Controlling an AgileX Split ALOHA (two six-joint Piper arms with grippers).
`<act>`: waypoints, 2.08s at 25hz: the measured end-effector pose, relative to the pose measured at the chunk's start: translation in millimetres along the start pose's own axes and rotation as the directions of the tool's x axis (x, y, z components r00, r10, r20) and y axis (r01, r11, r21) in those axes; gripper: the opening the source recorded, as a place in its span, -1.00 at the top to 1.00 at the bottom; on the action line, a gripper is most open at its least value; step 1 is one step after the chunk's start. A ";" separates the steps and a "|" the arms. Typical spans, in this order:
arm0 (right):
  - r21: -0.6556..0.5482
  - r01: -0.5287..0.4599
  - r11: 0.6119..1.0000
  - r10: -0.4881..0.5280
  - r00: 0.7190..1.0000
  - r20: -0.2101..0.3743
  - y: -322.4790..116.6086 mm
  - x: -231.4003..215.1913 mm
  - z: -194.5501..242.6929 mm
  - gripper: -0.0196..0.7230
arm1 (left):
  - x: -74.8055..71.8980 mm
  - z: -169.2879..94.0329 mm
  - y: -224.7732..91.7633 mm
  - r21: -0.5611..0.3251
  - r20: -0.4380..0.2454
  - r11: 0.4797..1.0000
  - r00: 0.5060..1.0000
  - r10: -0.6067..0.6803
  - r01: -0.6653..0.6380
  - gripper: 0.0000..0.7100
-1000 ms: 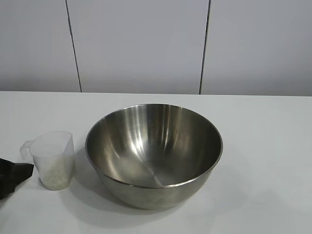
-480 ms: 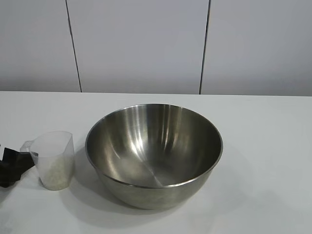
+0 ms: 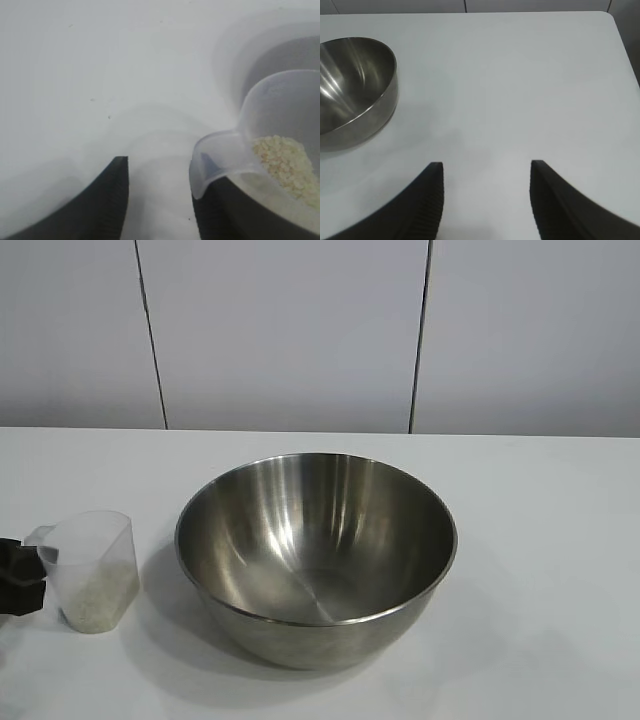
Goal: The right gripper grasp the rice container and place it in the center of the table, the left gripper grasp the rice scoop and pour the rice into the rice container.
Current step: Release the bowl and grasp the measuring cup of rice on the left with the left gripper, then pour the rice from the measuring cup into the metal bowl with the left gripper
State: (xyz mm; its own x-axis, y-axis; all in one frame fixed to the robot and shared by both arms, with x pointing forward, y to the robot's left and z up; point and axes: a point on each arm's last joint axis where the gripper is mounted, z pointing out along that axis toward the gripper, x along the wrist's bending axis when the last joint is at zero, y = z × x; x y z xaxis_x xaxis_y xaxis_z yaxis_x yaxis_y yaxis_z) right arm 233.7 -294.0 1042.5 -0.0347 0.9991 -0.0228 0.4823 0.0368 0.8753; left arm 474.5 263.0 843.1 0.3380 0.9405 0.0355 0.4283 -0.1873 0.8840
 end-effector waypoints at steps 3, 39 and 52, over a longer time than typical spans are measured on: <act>0.000 0.000 1.000 0.000 1.000 0.000 0.0 0.0 0.0 -0.01 | 0.2 -0.5 1.8 -0.006 -0.001 1.000 1.000 0.002 -0.002 0.30; 0.000 0.000 1.000 0.000 1.000 0.000 0.0 0.0 0.0 -0.01 | -127.4 -48.9 181.8 -0.314 -0.268 0.259 0.347 0.899 -0.914 0.97; 0.000 0.000 1.000 0.000 1.000 0.000 0.0 0.0 0.0 -0.01 | -183.0 -18.1 152.3 0.023 -0.481 -0.406 -0.367 0.797 -0.913 0.97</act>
State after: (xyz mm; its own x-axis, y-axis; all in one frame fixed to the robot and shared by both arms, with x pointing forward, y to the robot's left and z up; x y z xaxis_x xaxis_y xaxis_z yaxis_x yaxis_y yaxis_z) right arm 233.7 -294.0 1042.6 -0.0347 0.9991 -0.0228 0.4822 0.0368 0.8753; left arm 462.7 67.5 979.6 -0.1855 -0.3576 0.9153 -0.4635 -0.7895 -0.4024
